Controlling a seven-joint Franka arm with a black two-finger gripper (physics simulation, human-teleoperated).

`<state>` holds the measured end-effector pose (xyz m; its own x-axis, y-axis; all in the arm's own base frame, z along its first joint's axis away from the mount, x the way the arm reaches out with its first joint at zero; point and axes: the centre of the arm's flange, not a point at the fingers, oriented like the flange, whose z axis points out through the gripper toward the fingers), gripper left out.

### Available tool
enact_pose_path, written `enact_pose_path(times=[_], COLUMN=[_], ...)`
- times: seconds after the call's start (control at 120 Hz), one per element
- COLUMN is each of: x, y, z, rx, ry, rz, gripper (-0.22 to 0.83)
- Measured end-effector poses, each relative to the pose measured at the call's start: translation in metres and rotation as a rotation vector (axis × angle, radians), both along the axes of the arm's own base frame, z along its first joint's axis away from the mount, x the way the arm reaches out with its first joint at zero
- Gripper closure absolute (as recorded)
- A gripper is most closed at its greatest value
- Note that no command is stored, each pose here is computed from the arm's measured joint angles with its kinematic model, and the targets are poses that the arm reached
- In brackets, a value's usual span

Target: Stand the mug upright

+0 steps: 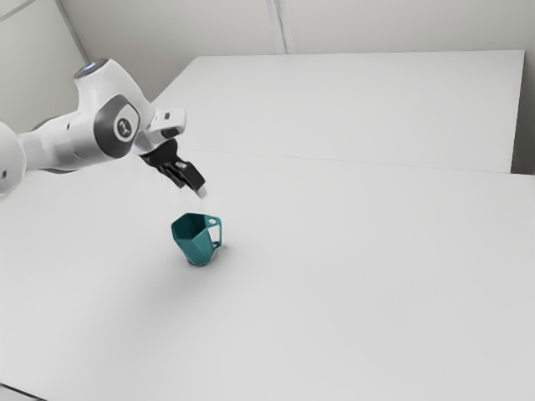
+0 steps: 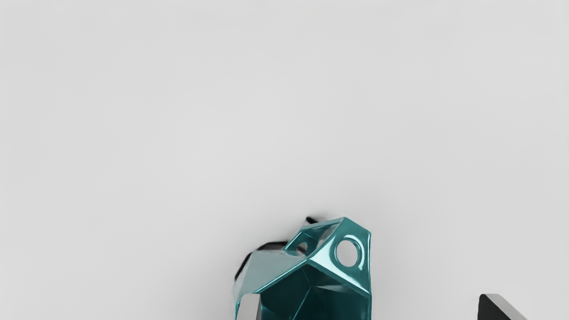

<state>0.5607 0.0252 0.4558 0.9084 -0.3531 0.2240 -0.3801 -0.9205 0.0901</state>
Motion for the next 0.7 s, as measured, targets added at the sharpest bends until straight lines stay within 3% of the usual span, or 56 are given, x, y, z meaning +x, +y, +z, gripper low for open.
enact_pose_path(times=[0.25, 0.392, 0.7], x=[0.061, 0.061, 0.048], y=[0.000, -0.006, -0.003], z=[0.084, 0.120, 0.126], rx=[0.061, 0.103, 0.111], ry=[0.034, 0.051, 0.133], rz=[-0.028, -0.026, 0.017], gripper=[0.02, 0.01, 0.00])
